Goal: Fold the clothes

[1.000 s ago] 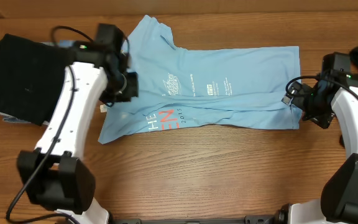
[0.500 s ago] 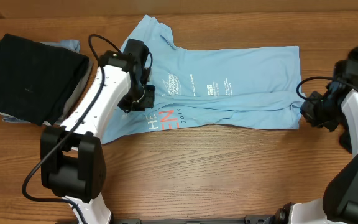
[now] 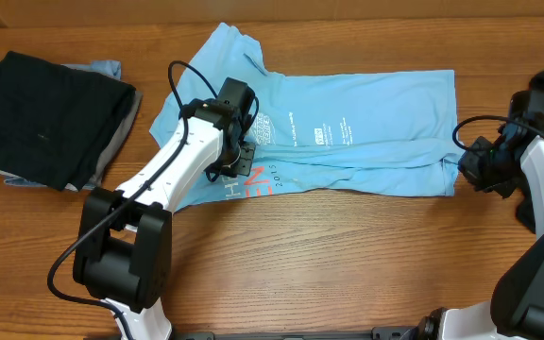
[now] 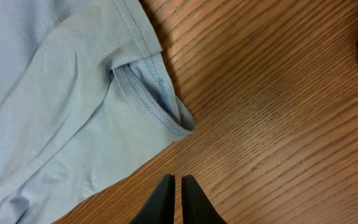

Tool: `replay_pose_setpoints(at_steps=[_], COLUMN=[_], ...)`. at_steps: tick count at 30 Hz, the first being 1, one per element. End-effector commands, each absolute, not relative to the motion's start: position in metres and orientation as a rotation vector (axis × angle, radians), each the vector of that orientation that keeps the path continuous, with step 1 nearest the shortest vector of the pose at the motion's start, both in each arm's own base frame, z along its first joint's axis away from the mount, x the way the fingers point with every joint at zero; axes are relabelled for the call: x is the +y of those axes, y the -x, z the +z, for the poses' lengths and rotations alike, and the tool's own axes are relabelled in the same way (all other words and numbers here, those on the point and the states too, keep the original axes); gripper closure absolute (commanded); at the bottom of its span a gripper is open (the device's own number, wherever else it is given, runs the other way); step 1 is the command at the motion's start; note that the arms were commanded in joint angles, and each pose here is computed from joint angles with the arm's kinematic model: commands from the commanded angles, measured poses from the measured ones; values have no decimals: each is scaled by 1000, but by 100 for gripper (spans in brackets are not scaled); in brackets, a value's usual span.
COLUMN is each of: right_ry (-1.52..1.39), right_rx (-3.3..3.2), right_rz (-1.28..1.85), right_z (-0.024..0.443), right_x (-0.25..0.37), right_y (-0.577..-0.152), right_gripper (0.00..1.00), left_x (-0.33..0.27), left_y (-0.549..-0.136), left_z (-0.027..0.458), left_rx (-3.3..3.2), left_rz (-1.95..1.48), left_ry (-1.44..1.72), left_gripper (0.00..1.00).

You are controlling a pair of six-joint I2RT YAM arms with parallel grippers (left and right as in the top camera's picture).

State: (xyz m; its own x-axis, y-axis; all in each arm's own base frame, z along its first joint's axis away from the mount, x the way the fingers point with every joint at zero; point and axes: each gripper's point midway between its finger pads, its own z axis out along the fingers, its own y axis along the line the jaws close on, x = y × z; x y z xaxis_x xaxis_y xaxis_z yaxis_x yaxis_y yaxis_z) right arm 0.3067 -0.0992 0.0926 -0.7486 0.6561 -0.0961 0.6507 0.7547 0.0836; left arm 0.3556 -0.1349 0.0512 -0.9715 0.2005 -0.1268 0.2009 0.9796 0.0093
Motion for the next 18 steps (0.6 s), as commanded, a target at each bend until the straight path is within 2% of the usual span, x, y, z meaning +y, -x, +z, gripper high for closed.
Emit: replay_pose_setpoints(at_steps=[1,10,11,13,14,15,18], right_ry=[-1057,-1057,-1057,-1056,-1055,-1055,-1055], right_rx=[2831,2831,2831,2830,2828,2827,2827], right_rz=[68,77,77,77,77,77,77], right_z=[91,91,91,91,91,91,91], right_x=[-100,-99,-99,-99,-99,-99,-100], right_y=[-308,-308,-308,-308,-309,-309,-309], right_gripper=[91,91,91,90,90,89,87], left_x=[-133,-137,-137,-136,-134,-134,-133], left_y=[-347,-350,-351,-353,-357,-360,-370], left_z=[37,21,21,22,22,23,25], left_rx=[3012,2978,2977,2966,2948,2934,2883], left_rz=[23,-12,-12,-6,21,31,64], left_ry=[-344,-296,-296,-295,-291,-307,-400], left_gripper=[96,96,90,71,54,46,46])
